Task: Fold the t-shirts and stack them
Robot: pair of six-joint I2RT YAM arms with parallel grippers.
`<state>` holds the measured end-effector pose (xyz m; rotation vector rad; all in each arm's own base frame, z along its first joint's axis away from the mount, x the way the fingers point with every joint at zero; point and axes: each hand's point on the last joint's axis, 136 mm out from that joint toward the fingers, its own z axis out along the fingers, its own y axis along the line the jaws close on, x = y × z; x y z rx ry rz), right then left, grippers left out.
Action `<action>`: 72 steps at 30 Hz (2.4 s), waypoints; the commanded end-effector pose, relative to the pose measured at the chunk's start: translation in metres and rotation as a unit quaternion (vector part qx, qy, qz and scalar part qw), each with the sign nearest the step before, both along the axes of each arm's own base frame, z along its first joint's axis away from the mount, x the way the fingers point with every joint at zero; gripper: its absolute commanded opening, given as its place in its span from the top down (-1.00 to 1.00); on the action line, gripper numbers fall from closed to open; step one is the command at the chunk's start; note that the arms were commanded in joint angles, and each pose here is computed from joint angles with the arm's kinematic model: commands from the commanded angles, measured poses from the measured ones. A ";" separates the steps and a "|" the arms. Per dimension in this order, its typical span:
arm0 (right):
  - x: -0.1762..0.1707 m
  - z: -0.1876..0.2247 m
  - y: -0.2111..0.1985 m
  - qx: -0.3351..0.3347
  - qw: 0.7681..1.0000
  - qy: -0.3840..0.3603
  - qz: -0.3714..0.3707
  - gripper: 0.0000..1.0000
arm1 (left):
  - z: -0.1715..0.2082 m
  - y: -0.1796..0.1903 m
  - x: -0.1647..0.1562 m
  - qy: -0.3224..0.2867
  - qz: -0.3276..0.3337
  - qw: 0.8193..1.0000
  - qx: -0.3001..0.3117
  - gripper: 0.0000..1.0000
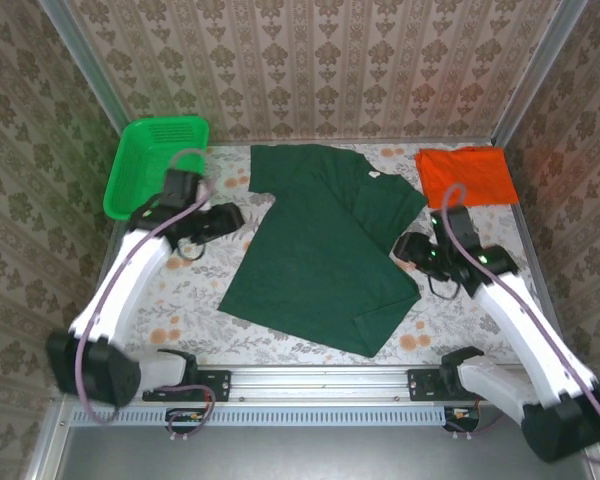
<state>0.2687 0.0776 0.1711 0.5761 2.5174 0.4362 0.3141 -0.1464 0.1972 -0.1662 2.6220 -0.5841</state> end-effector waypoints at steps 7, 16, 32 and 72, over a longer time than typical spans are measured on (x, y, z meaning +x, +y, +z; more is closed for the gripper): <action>0.047 -0.099 0.028 0.006 0.996 0.087 0.032 0.22 | -0.130 -0.058 0.010 0.165 -0.011 0.977 0.133 -0.17; -0.014 -0.162 0.035 0.049 0.982 0.181 -0.002 0.42 | -0.195 -0.027 0.020 0.200 -0.003 0.947 0.251 -0.11; -0.010 -0.181 0.232 0.254 0.947 0.188 -0.062 -0.04 | -0.194 -0.015 0.166 0.165 -0.001 0.956 0.241 -0.22; 0.196 -0.127 -0.018 -0.047 0.989 0.128 0.055 0.41 | -0.189 0.014 -0.014 0.239 -0.025 0.946 0.220 -0.52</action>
